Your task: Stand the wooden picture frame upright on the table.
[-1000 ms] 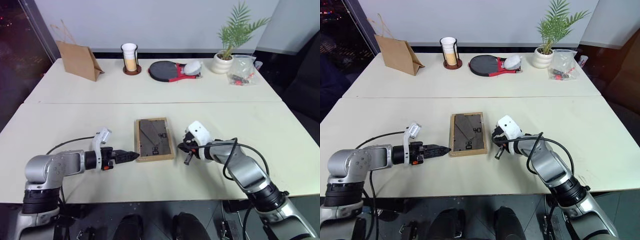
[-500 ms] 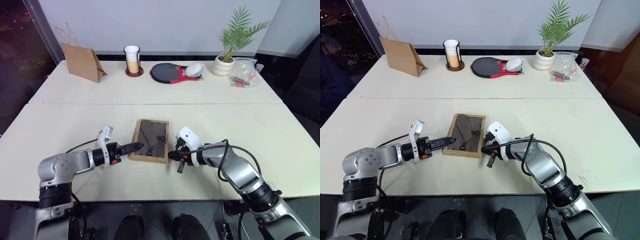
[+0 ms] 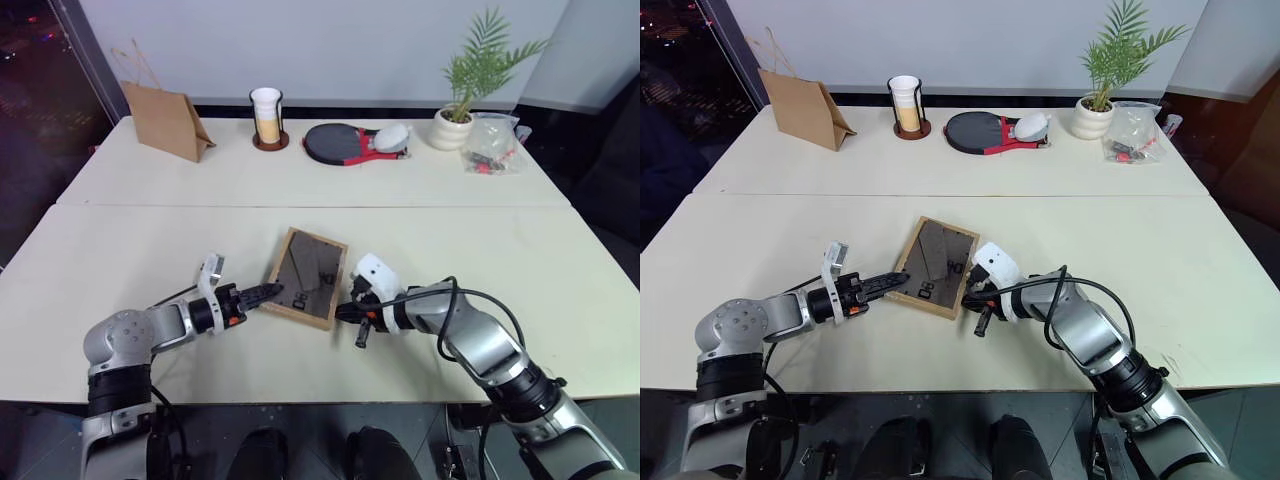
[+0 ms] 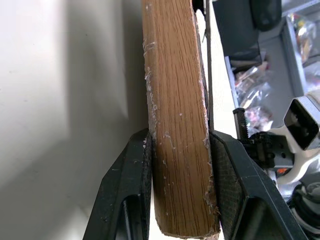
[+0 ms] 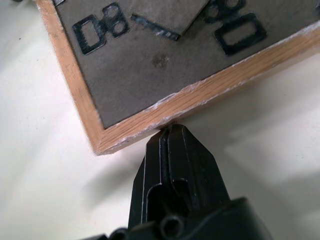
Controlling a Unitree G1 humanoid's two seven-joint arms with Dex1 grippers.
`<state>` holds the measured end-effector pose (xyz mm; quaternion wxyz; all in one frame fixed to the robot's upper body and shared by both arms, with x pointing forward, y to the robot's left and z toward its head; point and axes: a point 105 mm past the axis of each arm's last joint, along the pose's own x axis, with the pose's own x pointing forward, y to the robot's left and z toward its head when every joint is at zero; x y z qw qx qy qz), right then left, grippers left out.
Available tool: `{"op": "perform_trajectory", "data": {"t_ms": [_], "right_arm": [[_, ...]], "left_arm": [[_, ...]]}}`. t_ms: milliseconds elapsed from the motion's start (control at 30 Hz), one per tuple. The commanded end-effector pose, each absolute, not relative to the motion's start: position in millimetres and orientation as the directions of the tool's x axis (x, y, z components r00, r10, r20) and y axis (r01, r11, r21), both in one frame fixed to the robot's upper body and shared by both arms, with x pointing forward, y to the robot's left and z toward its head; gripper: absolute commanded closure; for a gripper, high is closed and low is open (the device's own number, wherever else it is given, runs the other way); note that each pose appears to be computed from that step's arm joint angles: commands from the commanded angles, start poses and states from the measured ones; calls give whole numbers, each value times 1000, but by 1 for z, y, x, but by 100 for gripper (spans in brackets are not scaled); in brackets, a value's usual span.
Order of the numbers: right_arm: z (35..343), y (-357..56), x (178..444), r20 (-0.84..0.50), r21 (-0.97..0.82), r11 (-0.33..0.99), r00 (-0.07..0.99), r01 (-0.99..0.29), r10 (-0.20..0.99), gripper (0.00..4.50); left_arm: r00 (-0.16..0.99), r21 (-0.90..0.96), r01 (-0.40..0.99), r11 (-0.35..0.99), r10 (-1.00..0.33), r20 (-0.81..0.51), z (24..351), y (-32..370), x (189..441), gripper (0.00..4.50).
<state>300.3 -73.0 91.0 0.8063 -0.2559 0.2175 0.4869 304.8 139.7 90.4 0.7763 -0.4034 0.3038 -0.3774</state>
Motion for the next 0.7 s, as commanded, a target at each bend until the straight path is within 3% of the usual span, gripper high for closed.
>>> {"op": "perform_trajectory", "data": {"t_ms": [33,233,333,433,567,667,700], "right_arm": [[128,-90,304,-527,-291,426,515,-857,676,450],[166,-135,311,-480,-360,504,619,-785,622,450],[199,-146,321,-394,-353,565,666,-746,633,450],[226,-143,328,-328,-323,589,672,-740,664,367],[253,-118,329,-236,-216,560,599,-800,765,160],[256,-93,325,-209,-126,489,505,-863,837,7],[253,-86,324,-207,-95,468,477,-879,854,7]], "left_arm": [[524,-872,406,274,-851,-23,119,139,299,344],[548,-859,470,203,-830,104,148,145,288,344],[565,-845,490,214,-817,121,154,144,283,344],[577,-843,492,219,-807,127,156,142,281,344],[602,-843,486,230,-788,132,155,142,281,344],[616,-843,486,232,-775,142,155,142,281,344],[620,-843,487,230,-770,148,155,143,280,344]]}}
